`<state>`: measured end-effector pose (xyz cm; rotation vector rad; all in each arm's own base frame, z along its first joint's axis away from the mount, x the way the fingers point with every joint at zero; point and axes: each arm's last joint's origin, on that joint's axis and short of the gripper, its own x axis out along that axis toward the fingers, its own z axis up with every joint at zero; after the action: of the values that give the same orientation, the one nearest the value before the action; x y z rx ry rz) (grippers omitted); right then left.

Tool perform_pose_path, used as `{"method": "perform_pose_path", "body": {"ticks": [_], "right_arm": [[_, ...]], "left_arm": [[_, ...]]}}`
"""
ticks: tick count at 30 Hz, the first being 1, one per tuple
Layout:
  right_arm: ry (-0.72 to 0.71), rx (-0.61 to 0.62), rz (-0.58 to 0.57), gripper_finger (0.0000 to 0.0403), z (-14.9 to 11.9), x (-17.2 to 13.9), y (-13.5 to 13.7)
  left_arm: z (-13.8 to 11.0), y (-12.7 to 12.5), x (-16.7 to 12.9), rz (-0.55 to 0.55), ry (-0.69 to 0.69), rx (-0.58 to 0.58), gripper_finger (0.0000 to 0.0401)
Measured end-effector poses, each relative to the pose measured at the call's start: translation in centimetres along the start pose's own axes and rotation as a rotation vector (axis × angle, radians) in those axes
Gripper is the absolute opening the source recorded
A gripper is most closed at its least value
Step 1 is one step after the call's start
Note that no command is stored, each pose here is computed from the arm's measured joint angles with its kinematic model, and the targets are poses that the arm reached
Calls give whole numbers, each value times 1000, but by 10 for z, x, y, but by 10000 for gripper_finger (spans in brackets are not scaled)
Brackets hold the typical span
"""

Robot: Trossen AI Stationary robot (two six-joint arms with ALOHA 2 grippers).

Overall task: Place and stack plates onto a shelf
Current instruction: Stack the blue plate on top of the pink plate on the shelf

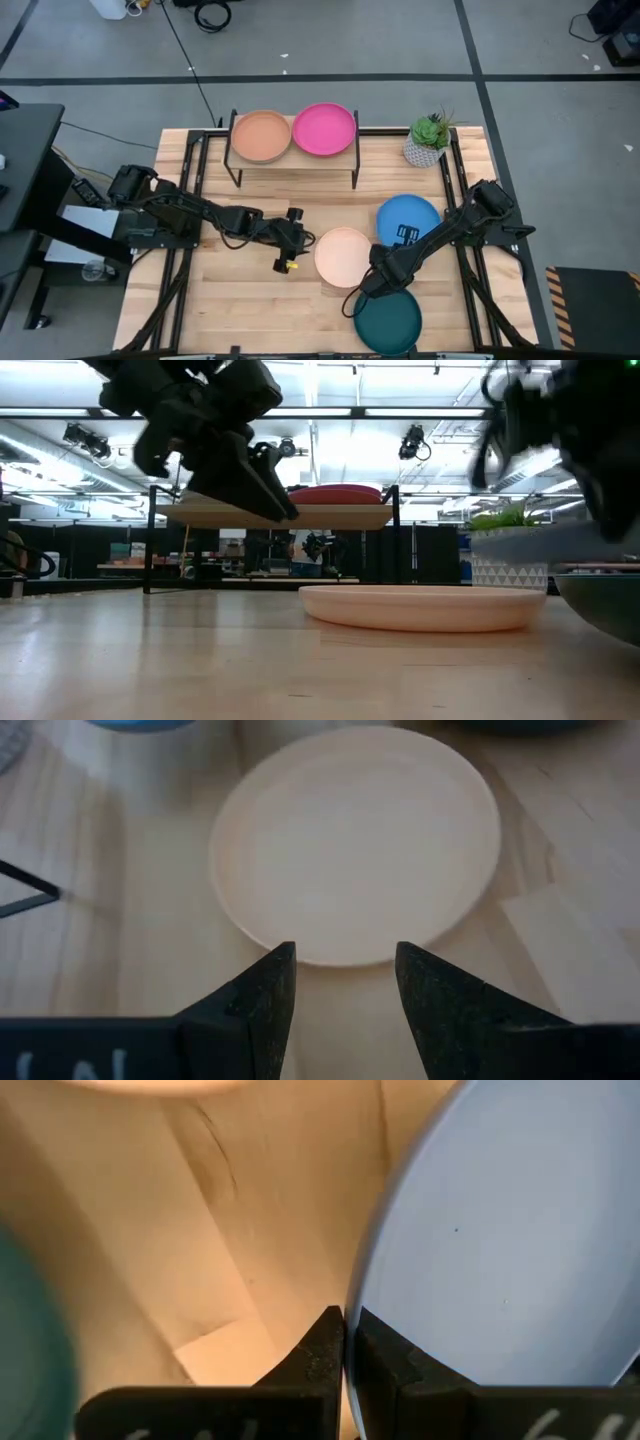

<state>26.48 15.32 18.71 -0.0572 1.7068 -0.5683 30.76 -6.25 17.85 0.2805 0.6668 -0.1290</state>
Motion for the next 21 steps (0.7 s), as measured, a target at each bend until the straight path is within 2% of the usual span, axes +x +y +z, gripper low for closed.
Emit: {"method": "perform_pose_path", "body": {"ticks": [5, 12, 16, 21], "right_arm": [[-131, -87, 22, 23, 1, -33, -11], [-339, -291, -30, 23, -10, -65, -20], [-395, -332, -21, 22, -6, -75, -21], [-402, -414, -9, 22, -3, -82, -23]], "left_arm": [[4, 8, 1, 21, -52, -49, 180], [2, 0, 0, -137, -48, -87, 180], [-10, -10, 1, -166, -65, -107, 180], [-29, -20, 1, -182, -64, -200, 180]]}}
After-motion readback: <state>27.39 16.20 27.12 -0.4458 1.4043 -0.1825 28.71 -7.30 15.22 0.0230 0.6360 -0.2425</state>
